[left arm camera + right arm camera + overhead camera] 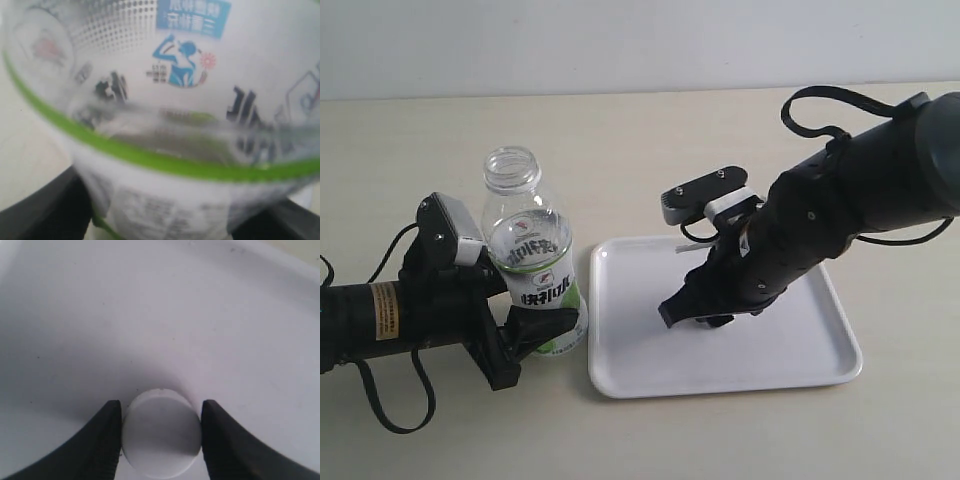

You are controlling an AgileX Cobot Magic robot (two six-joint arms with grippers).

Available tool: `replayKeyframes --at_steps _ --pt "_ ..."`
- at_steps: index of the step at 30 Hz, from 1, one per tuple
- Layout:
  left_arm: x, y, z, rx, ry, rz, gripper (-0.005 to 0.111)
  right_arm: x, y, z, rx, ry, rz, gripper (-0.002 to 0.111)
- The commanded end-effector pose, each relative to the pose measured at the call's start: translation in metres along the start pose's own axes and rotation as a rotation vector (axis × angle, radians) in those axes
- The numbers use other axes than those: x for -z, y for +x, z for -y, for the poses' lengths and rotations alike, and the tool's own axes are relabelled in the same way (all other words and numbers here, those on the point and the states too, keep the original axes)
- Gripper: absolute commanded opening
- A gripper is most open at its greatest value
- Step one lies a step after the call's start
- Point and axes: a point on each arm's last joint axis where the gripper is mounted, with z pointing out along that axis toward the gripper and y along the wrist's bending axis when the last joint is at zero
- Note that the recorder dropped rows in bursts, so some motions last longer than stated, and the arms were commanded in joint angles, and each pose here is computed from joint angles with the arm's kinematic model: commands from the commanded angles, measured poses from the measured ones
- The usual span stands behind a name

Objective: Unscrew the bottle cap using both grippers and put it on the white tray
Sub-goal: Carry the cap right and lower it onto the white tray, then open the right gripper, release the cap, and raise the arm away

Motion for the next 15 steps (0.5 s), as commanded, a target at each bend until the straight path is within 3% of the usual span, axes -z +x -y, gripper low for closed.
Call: replayKeyframes --at_steps 1,8,15 --pt "0.0009 -0.0028 0.0010 -0.009 0.008 0.017 0.000 -0.0011 -0.0021 0.0012 0.002 0.000 0.025 0.016" --pt "0.0009 -0.0034 0.0011 -0.009 0.009 0.023 0.000 -0.0011 0.0005 0.0015 -0.034 0.003 -0.004 0.070" --pt "0.0009 -0.0035 0.0012 0.006 0.009 0.025 0.000 0.0083 -0.0020 0.0012 -0.092 0.002 0.011 0.074"
